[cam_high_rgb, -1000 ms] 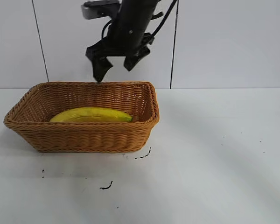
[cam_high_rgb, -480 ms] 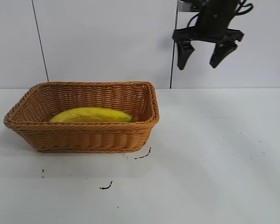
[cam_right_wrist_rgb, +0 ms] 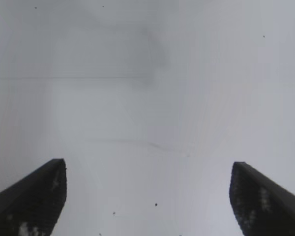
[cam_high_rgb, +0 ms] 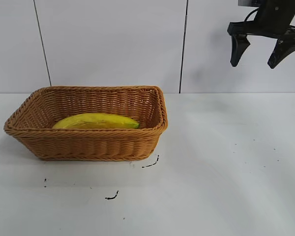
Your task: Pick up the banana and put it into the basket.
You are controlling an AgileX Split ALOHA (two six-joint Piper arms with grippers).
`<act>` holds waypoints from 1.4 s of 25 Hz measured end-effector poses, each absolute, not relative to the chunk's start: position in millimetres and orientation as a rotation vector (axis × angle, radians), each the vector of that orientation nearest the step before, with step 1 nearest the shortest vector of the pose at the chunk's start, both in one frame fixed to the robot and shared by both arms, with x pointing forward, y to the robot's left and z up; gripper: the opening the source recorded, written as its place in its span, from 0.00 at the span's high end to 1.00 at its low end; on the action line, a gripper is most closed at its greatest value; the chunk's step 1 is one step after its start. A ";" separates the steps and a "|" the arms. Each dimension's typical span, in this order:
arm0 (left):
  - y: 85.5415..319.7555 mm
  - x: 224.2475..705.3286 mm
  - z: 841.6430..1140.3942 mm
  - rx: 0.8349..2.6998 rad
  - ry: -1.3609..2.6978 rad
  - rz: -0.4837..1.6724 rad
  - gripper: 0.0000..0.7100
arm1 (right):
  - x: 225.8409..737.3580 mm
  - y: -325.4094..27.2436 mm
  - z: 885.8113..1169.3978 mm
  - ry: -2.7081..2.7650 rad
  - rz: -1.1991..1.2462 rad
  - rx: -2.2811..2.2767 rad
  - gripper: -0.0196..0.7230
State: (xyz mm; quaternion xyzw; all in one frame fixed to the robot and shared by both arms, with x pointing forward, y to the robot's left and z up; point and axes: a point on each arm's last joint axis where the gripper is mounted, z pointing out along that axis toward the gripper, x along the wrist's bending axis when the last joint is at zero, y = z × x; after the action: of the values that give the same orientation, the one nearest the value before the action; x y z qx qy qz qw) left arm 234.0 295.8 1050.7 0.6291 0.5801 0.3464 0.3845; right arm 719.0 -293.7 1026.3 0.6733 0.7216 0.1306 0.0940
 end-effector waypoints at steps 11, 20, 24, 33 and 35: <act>295.8 234.0 1050.7 1.603 1.478 0.883 0.03 | 584.4 -291.8 1028.3 2.286 0.171 2.151 0.13; 295.8 234.0 1050.7 1.603 1.478 0.883 0.03 | 449.8 -291.6 1014.3 2.361 0.064 2.184 0.14; 295.8 234.0 1050.7 1.603 1.478 0.883 0.03 | 401.1 -291.8 1006.4 2.310 0.142 2.152 0.14; 295.8 234.0 1050.7 1.603 1.478 0.883 0.03 | 335.7 -290.1 1030.0 2.035 0.586 1.904 0.14; 295.8 234.0 1050.7 1.603 1.478 0.883 0.03 | 321.7 -289.9 1035.3 1.983 0.657 1.849 0.14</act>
State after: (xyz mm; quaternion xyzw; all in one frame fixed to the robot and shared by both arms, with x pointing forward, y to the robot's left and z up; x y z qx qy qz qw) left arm 234.0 295.8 1050.7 0.6291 0.5801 0.3464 0.3845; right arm 321.7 -289.9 1035.3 0.6525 0.6999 0.2318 0.1749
